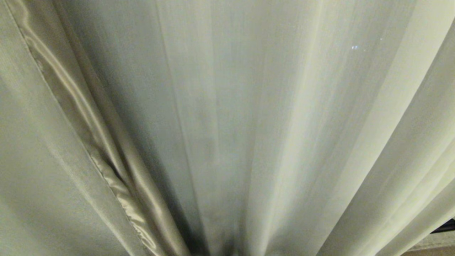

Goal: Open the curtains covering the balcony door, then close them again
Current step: Close the outer curtains on both sides

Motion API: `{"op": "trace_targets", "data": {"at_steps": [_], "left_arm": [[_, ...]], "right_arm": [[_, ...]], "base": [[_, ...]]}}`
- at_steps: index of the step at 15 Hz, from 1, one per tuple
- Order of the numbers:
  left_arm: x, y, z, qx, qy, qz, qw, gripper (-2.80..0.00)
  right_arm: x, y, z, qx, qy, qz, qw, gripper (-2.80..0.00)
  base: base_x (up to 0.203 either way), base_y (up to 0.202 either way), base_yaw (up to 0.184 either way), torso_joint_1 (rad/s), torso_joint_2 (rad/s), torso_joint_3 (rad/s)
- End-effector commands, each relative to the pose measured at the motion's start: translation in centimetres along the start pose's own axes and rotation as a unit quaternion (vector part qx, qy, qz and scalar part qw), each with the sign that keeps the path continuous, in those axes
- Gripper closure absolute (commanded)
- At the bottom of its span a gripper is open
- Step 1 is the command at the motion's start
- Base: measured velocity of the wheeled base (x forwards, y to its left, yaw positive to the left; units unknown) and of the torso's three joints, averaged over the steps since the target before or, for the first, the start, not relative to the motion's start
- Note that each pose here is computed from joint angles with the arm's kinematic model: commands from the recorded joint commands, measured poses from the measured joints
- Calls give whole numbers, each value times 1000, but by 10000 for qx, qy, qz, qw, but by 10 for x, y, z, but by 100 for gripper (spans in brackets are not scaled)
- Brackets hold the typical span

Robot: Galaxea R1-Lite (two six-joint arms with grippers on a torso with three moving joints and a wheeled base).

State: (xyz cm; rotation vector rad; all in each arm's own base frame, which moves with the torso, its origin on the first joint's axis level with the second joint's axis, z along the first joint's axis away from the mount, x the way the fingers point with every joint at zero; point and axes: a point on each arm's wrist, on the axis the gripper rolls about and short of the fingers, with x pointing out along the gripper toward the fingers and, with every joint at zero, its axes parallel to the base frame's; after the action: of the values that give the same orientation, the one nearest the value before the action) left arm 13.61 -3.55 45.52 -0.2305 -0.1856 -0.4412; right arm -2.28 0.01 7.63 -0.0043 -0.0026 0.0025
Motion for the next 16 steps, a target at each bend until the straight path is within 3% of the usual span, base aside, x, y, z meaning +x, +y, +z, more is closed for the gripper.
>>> {"op": "trace_targets", "data": {"at_steps": [1, 16], "left_arm": [[8, -2, -5, -59, 122, -118, 9998, 0], [39, -14, -23, -216, 457, -637, 9967, 0]], "right_arm": [[0, 0, 0, -2, -3, 3, 10000, 0], [0, 0, 0, -2, -3, 3, 10000, 0]], "base": [[0, 0, 0, 0, 0, 0], [0, 0, 0, 0, 0, 0]]}}
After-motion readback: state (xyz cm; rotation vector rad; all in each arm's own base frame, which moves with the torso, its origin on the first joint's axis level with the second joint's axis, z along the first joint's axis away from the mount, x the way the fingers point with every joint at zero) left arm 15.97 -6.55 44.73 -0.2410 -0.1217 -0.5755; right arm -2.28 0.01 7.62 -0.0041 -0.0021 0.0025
